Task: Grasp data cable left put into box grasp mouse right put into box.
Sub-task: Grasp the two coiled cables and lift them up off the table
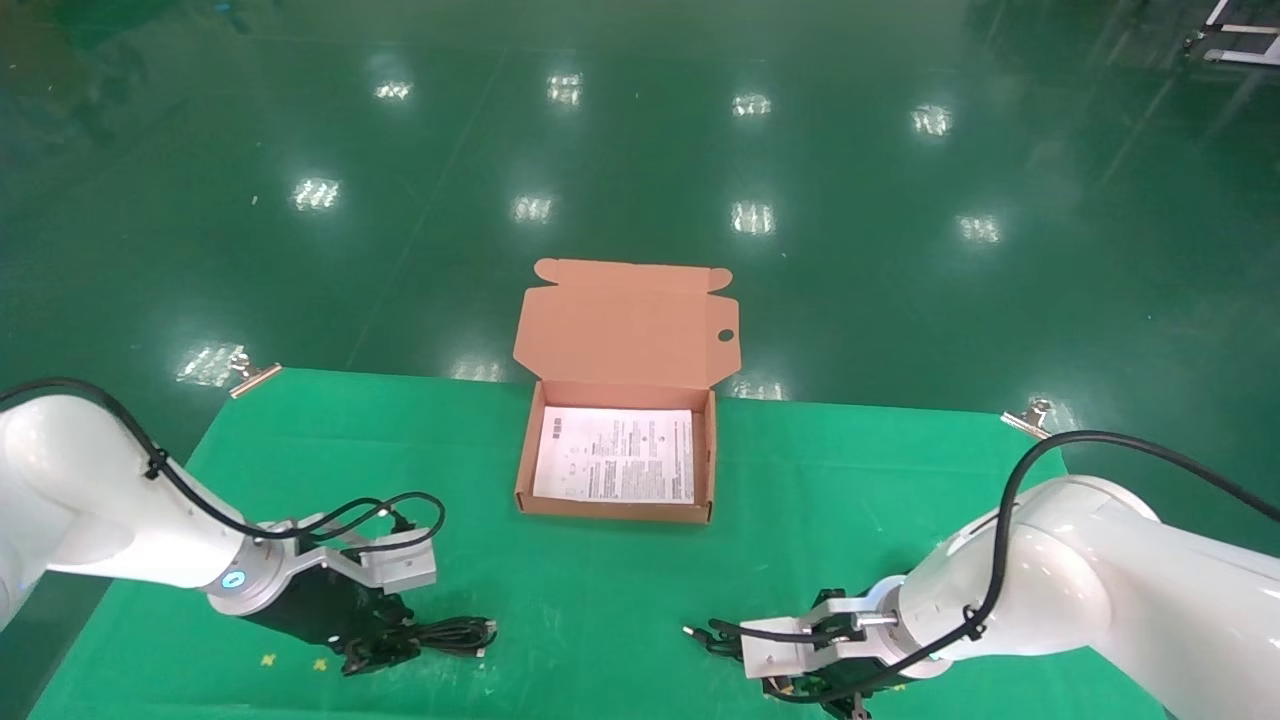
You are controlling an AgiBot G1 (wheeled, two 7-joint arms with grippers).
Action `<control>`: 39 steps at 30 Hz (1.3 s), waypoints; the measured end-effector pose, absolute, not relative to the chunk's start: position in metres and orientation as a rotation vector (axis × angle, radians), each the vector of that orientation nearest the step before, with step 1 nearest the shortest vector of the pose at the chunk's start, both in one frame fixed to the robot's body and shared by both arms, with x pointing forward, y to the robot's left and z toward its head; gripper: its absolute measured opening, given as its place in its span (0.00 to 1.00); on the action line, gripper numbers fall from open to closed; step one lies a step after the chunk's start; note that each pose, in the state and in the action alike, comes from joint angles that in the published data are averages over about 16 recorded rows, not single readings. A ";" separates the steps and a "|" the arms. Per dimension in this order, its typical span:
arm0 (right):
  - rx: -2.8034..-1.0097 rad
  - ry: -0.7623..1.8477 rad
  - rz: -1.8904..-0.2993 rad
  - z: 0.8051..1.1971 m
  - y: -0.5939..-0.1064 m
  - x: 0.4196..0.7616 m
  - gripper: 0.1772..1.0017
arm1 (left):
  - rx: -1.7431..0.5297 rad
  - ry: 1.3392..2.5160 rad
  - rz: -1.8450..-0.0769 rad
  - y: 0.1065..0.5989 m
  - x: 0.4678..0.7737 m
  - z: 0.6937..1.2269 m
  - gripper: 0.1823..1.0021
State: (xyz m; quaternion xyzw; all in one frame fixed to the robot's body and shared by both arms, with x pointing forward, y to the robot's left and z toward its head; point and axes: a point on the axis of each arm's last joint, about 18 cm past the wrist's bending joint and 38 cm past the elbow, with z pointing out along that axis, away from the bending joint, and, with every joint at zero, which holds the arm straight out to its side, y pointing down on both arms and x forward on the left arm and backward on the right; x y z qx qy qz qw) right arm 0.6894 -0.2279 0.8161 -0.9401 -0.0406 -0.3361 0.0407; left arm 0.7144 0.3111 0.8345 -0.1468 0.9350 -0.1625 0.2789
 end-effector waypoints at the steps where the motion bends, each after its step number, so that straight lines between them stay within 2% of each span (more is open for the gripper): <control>1: -2.879 -0.124 -1.029 0.816 -0.228 0.689 0.37 | -0.394 2.508 -0.436 0.311 0.714 0.834 0.43; 7: -2.879 -0.124 -1.030 0.816 -0.228 0.689 0.22 | -0.394 2.509 -0.436 0.311 0.714 0.834 0.27; 13: -2.874 -0.120 -1.038 0.819 -0.228 0.690 0.12 | -0.383 2.495 -0.424 0.313 0.716 0.838 0.17; 18: -2.838 -0.105 -1.105 0.840 -0.232 0.693 0.07 | -0.355 2.450 -0.417 0.316 0.721 0.852 0.13; 23: -2.766 -0.096 -1.265 0.889 -0.236 0.697 0.05 | -0.307 2.359 -0.434 0.319 0.727 0.884 0.11; 29: -2.615 -0.123 -1.542 0.973 -0.232 0.696 0.04 | -0.231 2.198 -0.482 0.319 0.730 0.940 0.11; 34: -2.452 -0.185 -1.758 1.038 -0.211 0.695 0.04 | -0.156 2.052 -0.520 0.308 0.726 0.985 0.11; 39: -2.294 -0.262 -1.901 1.086 -0.179 0.701 0.04 | -0.085 1.917 -0.525 0.292 0.719 1.015 0.11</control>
